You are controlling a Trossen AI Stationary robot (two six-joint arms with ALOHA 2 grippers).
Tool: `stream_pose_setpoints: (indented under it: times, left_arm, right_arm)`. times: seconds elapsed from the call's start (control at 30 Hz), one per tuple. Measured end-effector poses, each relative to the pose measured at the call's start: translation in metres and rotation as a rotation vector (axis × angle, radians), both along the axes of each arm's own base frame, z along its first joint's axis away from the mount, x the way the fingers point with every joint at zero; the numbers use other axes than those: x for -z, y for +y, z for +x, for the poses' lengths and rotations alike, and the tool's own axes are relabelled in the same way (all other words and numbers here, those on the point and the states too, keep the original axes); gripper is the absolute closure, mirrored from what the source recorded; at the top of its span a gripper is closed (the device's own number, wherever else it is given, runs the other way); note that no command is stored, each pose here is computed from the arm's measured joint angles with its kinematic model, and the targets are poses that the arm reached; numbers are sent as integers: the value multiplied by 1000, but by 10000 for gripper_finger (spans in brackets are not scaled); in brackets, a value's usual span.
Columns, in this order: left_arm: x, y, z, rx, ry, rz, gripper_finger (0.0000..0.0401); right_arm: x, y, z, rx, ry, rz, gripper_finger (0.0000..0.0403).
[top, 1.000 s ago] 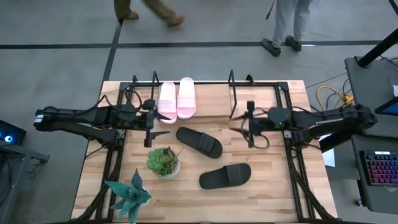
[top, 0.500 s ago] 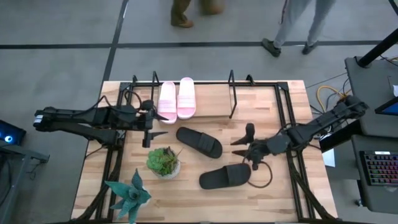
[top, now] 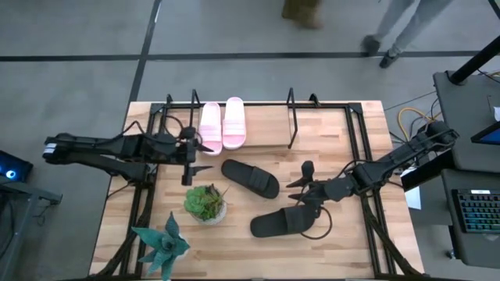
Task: Pick and place slides into the shelf
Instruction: Put the top black slide on the shelf
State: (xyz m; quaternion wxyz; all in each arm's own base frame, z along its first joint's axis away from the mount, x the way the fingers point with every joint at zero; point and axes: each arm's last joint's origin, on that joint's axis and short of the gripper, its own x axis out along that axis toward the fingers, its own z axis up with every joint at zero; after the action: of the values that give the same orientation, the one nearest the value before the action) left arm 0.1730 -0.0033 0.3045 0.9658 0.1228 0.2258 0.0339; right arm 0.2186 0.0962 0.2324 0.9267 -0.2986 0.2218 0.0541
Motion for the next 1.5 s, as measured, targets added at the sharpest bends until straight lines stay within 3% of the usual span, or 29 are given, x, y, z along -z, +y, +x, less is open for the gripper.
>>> stream_pose_setpoints:
  times: [0.1, 0.4, 0.57, 0.77, 1.07, 1.5]
  left_arm:
    - [5, -1, 13, -32, -2, -66, 175]
    - [27, 5, 54, -252, 49, -442, 175]
    - [43, 8, 75, -298, 126, -644, 175]
    - [50, 7, 102, -313, 88, -806, 175]
    - [83, 7, 134, -385, 195, -869, 175]
    - [116, 8, 153, -392, 296, -885, 175]
  right_arm:
    - [0, 0, 0, 12, -2, 25, 250]
    - [0, 0, 0, 11, 3, 20, 250]
    - [0, 0, 0, 1, 3, 1, 250]
    - [0, 0, 0, -31, 5, -66, 250]
    - [3, -1, -2, -45, 35, -106, 250]
    - [4, -1, -3, -32, 47, -86, 250]
